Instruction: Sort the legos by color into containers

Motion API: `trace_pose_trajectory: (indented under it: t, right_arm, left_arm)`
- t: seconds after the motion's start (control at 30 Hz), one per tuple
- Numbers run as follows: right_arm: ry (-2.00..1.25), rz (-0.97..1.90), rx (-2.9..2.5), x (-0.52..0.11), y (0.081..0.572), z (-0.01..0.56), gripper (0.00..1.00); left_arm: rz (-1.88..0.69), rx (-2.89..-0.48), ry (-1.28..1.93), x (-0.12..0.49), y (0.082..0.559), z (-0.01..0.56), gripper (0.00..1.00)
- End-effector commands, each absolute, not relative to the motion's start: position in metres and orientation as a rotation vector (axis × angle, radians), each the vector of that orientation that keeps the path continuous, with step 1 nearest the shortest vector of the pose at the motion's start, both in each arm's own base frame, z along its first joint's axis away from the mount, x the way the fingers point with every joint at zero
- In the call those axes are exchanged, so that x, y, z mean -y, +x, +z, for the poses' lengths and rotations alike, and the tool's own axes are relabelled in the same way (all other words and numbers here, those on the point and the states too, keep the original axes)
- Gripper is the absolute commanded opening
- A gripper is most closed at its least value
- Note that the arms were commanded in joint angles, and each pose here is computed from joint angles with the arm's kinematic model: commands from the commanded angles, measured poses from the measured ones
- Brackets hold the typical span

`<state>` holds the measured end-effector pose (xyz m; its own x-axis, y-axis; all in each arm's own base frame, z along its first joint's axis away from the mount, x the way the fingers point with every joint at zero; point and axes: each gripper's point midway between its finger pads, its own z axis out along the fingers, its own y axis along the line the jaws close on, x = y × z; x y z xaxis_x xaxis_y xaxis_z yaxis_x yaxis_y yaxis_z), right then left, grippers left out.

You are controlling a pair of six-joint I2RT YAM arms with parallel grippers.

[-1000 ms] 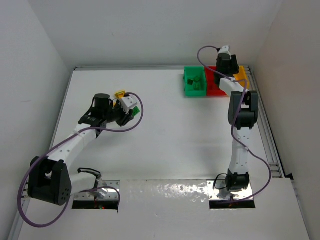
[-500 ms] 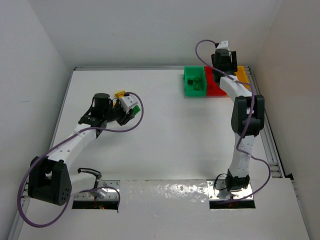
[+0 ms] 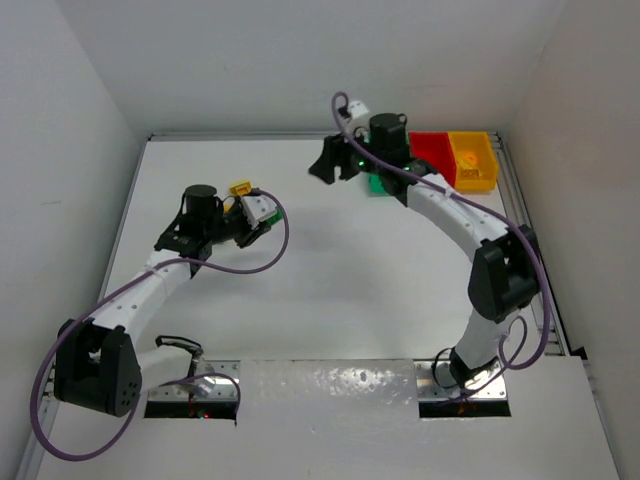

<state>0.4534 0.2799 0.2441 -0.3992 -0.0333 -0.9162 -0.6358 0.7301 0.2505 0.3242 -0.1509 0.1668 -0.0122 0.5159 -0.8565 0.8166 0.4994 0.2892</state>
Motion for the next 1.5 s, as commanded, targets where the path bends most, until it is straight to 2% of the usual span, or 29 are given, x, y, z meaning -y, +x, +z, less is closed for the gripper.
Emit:
trace_pose_trajectory:
  t: [0.0, 0.33, 0.63, 0.77, 0.87, 0.9, 0.93, 0.97, 1.03, 1.07, 1.13, 1.17, 1.2, 1.3, 1.4, 1.47]
  right_arm:
    - [-0.745, 1.119, -1.882, -0.362, 0.382, 0.245, 0.68]
    - [-0.738, 1.25, -1.911, -0.396, 0.356, 0.234, 0.63]
    - [-0.729, 1.228, -1.994, -0.404, 0.356, 0.205, 0.59]
    - [-0.749, 1.236, -1.99, -0.417, 0.356, 0.202, 0.55]
    - [-0.772, 1.246, -1.983, -0.424, 0.353, 0.201, 0.39]
    - [-0.774, 1.245, -1.985, -0.425, 0.353, 0.199, 0.27]
    - [-0.777, 1.249, -1.989, -0.426, 0.351, 0.198, 0.22]
    - [-0.781, 1.254, -1.988, -0.427, 0.352, 0.198, 0.09]
    - [-0.777, 1.249, -2.014, -0.425, 0.35, 0.194, 0.0]
    - [-0.777, 1.242, -2.018, -0.423, 0.349, 0.191, 0.0]
    - [-0.76, 1.212, -2.017, -0.418, 0.355, 0.192, 0.0]
    - [-0.76, 1.195, -2.019, -0.415, 0.357, 0.189, 0.0]
    - [-0.747, 1.178, -2.021, -0.411, 0.361, 0.189, 0.0]
    - [-0.648, 1.113, -2.029, -0.389, 0.387, 0.193, 0.0]
    - [-0.469, 1.0, -2.051, -0.34, 0.433, 0.196, 0.0]
    - [-0.281, 0.77, -2.076, -0.275, 0.481, 0.194, 0.0]
  left_arm:
    - [-0.317, -1.527, 1.195, 0.16, 0.329, 0.202, 0.0]
    - [-0.33, -1.52, 1.184, 0.163, 0.326, 0.206, 0.0]
    - [-0.339, -1.501, 1.17, 0.166, 0.328, 0.212, 0.0]
    - [-0.346, -1.493, 1.172, 0.167, 0.327, 0.214, 0.0]
    - [-0.342, -1.493, 1.167, 0.167, 0.328, 0.214, 0.0]
    - [-0.338, -1.496, 1.159, 0.166, 0.329, 0.214, 0.0]
    - [-0.335, -1.496, 1.156, 0.166, 0.329, 0.214, 0.0]
    - [-0.335, -1.499, 1.147, 0.166, 0.33, 0.215, 0.0]
    - [-0.342, -1.516, 1.119, 0.165, 0.331, 0.215, 0.0]
    - [-0.332, -1.525, 1.097, 0.163, 0.334, 0.216, 0.23]
    - [-0.329, -1.546, 1.066, 0.161, 0.336, 0.216, 0.55]
    - [-0.327, -1.567, 1.041, 0.159, 0.337, 0.215, 0.9]
    - [-0.322, -1.577, 1.026, 0.158, 0.338, 0.214, 1.0]
    - [-0.302, -1.653, 0.923, 0.149, 0.344, 0.211, 1.0]
    - [-0.242, -1.733, 0.763, 0.132, 0.354, 0.215, 1.0]
    - [-0.216, -1.793, 0.669, 0.121, 0.357, 0.213, 1.0]
